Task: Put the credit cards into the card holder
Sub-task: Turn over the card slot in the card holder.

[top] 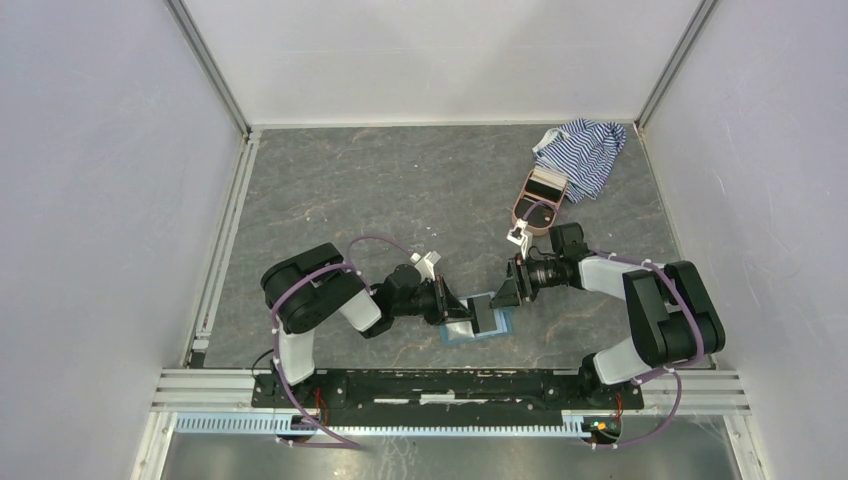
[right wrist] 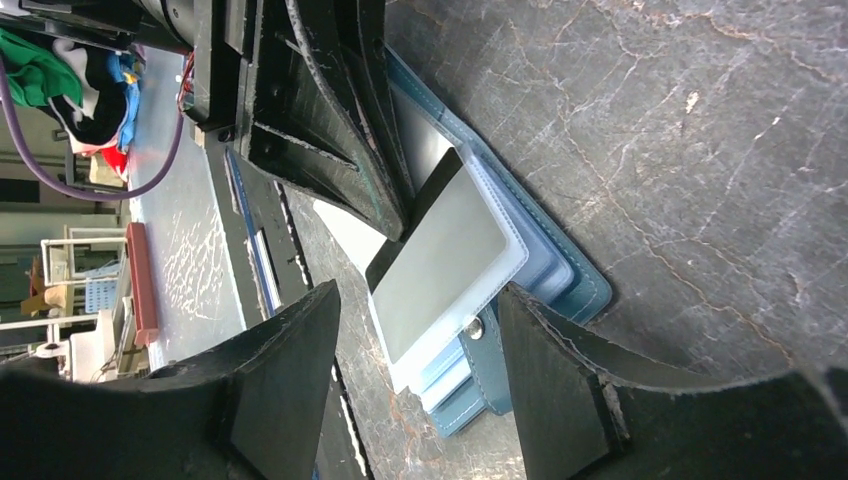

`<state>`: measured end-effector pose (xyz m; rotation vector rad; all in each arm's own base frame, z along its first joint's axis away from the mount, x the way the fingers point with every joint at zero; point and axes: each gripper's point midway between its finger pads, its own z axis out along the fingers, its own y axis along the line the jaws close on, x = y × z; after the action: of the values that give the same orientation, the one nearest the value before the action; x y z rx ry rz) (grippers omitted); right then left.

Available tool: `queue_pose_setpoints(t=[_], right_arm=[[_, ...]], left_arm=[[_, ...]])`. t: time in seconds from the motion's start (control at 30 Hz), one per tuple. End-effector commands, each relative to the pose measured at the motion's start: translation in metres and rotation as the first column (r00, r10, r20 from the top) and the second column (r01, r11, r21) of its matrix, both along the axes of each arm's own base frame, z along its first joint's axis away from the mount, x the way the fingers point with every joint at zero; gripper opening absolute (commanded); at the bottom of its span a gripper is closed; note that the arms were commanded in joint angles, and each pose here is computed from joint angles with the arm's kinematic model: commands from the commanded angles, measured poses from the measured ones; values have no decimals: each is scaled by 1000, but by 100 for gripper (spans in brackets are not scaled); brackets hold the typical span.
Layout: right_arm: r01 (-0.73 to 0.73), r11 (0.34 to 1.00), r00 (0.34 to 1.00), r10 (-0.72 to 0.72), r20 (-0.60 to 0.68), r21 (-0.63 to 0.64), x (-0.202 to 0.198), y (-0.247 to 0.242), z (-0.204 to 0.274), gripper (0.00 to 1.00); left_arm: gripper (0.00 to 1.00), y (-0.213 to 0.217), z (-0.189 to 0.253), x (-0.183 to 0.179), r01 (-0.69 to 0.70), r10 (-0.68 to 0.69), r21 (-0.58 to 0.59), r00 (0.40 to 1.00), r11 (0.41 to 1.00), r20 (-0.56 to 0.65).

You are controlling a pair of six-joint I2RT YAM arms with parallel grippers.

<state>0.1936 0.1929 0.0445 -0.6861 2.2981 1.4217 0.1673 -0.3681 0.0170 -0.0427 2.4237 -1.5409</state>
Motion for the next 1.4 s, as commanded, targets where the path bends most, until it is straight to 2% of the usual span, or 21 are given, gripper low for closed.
queue_pose_setpoints(t=[0.0,0.27,0.53,0.77,1.17,1.37], right_arm=[[-48,997,999,48,9,52,-8,8,7,66],[-99,992,995,98,24,72,-16,17,12,63],[-97,993,995,98,-18,65,-17,17,5,59],[-90,994,996,91,-15,59,-15,17,4,50],[-74,997,996,75,-43,33,-14,15,-5,50],[-74,997,996,76,-42,35,-14,16,-4,48]], left_arm=[[18,7,-23,-4,-2,5,73,999,997,-36],[18,2,-17,-1,5,-3,57,1000,998,-30],[18,-7,-1,2,25,-25,23,1000,999,-8],[25,-5,0,0,28,-28,27,1000,999,-3],[28,-11,29,2,27,-26,-56,999,998,19],[30,-11,34,1,30,-28,-60,999,998,24]])
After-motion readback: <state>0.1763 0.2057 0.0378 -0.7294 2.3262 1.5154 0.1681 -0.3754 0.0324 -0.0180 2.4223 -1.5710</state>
